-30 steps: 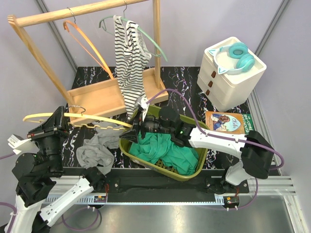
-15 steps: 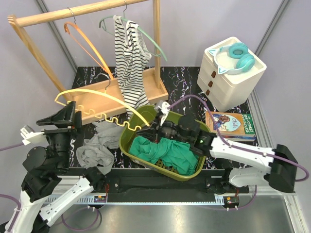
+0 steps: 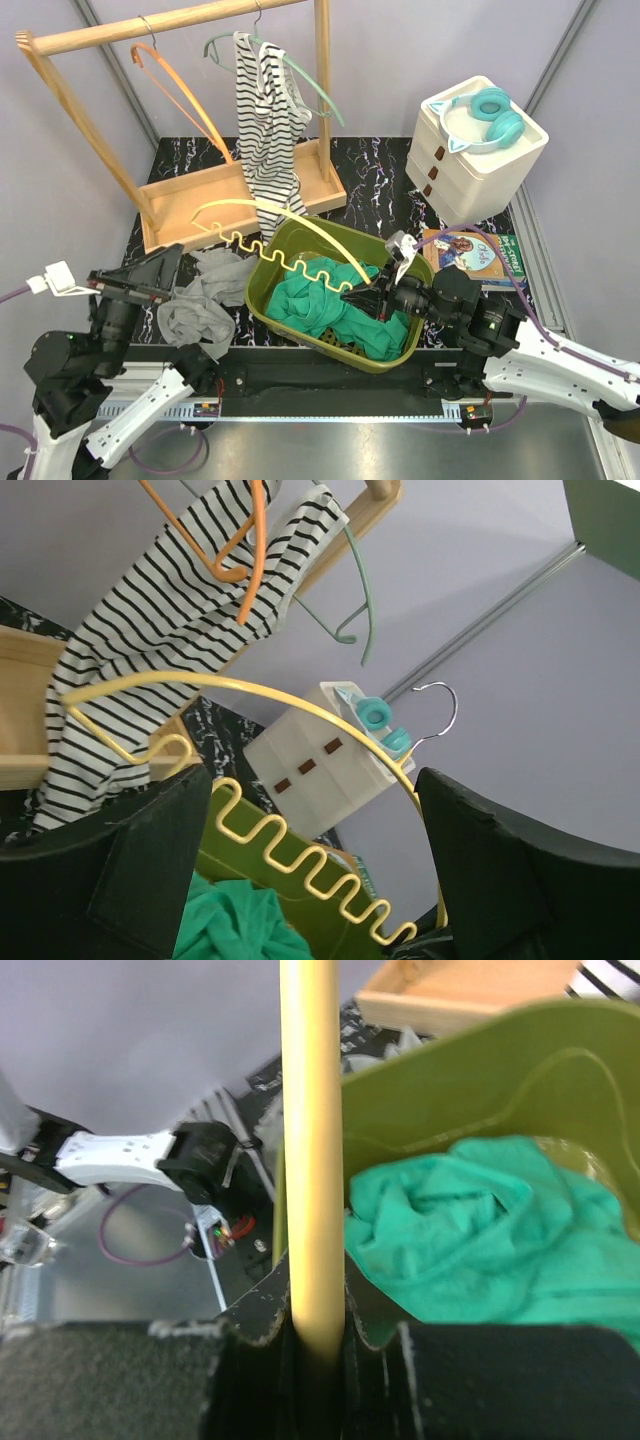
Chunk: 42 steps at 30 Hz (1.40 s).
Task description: Remove the tank top from the hanger
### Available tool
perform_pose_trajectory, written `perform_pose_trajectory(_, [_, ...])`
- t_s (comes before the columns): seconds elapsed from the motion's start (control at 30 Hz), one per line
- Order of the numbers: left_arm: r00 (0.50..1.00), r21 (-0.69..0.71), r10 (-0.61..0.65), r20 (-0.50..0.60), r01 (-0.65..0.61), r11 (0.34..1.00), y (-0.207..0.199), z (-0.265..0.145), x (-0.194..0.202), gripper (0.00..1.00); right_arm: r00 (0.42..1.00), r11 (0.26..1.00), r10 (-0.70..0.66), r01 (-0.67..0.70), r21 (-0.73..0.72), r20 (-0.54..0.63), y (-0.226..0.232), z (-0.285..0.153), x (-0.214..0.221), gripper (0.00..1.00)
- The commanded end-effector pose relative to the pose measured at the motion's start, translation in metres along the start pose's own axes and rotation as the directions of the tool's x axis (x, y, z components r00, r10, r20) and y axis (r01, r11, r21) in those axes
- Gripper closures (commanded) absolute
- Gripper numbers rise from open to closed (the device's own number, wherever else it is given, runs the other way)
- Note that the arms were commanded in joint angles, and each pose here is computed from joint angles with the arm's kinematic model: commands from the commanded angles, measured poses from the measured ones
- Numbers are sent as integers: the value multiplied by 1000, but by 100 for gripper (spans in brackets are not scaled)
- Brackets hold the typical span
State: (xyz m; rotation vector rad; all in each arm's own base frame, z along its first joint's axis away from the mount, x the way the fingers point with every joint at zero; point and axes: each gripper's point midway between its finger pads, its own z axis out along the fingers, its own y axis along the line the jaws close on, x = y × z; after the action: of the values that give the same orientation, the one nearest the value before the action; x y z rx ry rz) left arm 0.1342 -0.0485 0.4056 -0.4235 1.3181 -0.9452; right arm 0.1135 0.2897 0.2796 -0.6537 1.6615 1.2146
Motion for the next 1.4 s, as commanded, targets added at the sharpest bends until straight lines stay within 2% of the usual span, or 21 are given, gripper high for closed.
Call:
perform_pose_trajectory(0.0, [989, -58, 132, 68, -128, 990, 21, -20, -23, 10, 1000, 984, 13, -17, 177, 23, -27, -8, -10, 100])
perform_pose_trajectory(0.1, [982, -85, 161, 96, -153, 985, 29, -26, -30, 10, 999, 945, -19, 8, 328, 30, -51, -4, -24, 100])
perform_pose_trajectory(0.2, [978, -97, 191, 87, -182, 978, 33, -28, -30, 9, 998, 916, -62, 50, 397, 18, -61, 12, -41, 100])
perform_pose_trajectory(0.47, [970, -84, 242, -6, -241, 967, 33, -21, -10, 9, 968, 860, -249, 218, 462, 8, -76, 71, -127, 100])
perform_pose_trajectory(0.63, [976, -66, 218, -24, -219, 973, 36, -24, 0, 9, 953, 859, -298, 248, 448, 43, -90, 104, -178, 100])
perform_pose_trajectory(0.7, [976, -60, 214, -40, -216, 975, 39, -24, 7, 9, 945, 858, -325, 286, 427, 22, -97, 124, -182, 100])
perform_pose_trajectory(0.73, [978, -53, 205, -40, -207, 977, 39, -25, 8, 9, 934, 857, -354, 302, 417, 51, -90, 128, -201, 100])
perform_pose_trajectory(0.83, [976, -47, 208, -66, -211, 976, 41, -25, 16, 9, 906, 839, -420, 365, 403, 55, -88, 149, -221, 100])
perform_pose_trajectory(1.0, [978, -40, 179, -107, -184, 982, 46, -26, 32, 9, 884, 833, -455, 383, 398, 102, -86, 180, -251, 100])
perform_pose_trajectory(1.23, [972, -65, 146, -182, -160, 985, 59, -21, 61, 9, 882, 845, -455, 382, 374, 128, -89, 224, -268, 100])
perform_pose_trajectory(1.37, [969, -180, 125, -213, -165, 970, 82, -21, 70, 9, 901, 854, -427, 373, 362, 79, -99, 246, -255, 100])
